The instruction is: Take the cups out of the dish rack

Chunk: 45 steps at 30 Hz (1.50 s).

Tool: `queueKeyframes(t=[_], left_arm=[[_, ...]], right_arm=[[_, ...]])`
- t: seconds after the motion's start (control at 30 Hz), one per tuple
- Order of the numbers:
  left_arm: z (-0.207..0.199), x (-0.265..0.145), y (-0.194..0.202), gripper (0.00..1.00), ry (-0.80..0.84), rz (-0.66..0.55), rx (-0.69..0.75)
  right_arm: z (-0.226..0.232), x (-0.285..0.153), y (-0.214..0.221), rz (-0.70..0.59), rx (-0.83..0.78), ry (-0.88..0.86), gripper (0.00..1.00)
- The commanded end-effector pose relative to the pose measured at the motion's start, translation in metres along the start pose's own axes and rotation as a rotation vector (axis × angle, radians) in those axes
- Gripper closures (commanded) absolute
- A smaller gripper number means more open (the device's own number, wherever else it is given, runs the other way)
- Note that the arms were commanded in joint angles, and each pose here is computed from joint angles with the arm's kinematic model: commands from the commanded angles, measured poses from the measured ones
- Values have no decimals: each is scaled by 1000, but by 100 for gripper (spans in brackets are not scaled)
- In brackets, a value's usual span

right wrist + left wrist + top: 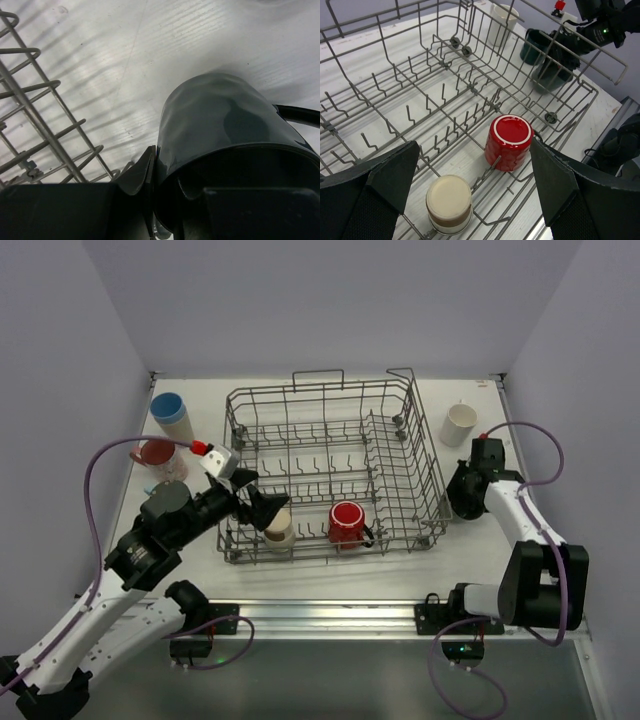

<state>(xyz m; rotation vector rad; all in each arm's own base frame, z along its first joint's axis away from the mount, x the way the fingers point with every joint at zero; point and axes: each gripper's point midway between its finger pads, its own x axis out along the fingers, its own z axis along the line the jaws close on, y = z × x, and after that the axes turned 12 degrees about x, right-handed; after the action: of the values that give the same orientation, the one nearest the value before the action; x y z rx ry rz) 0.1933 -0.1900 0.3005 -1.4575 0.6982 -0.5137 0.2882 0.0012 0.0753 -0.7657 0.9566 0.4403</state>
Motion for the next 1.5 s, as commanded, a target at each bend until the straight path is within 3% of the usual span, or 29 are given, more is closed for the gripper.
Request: queueKeyframes(t=[0.0, 0.07, 0.17, 0.2, 0.33, 0.5, 0.67, 0.93, 1.03, 1.23, 1.47], left_arm=[[-8, 7, 5, 0, 60, 20, 20], [-10, 9, 4, 0, 72, 24, 16], [-11, 13, 4, 0, 75, 29, -1], [-12, 15, 5, 0, 78, 34, -11], [-19, 24, 13, 0, 119, 77, -39], [-39, 29, 2, 0, 189, 63, -54], [-56, 50, 4, 0, 180, 93, -46], [-90, 99, 47, 0, 238, 204, 77], [-95, 114, 70, 0, 235, 268, 129], [-99, 134, 100, 0, 273, 323, 230], [-98, 148, 129, 0, 265, 395, 252]], right_arm=[[16, 7, -22, -65, 3, -52, 100], [15, 9, -23, -66, 7, -42, 96], [14, 11, -27, -76, 11, -25, 83], [15, 10, -29, -83, 14, -26, 69], [18, 2, -35, -126, 18, -38, 29], [36, -38, -55, -250, 28, -136, 12], [54, -83, -71, -358, 45, -238, 1], [80, -192, -79, -597, 15, -505, 1], [92, -222, -68, -617, -20, -623, 1], [113, -230, -44, -520, -85, -771, 1], [117, -216, -34, -459, -116, -792, 1]])
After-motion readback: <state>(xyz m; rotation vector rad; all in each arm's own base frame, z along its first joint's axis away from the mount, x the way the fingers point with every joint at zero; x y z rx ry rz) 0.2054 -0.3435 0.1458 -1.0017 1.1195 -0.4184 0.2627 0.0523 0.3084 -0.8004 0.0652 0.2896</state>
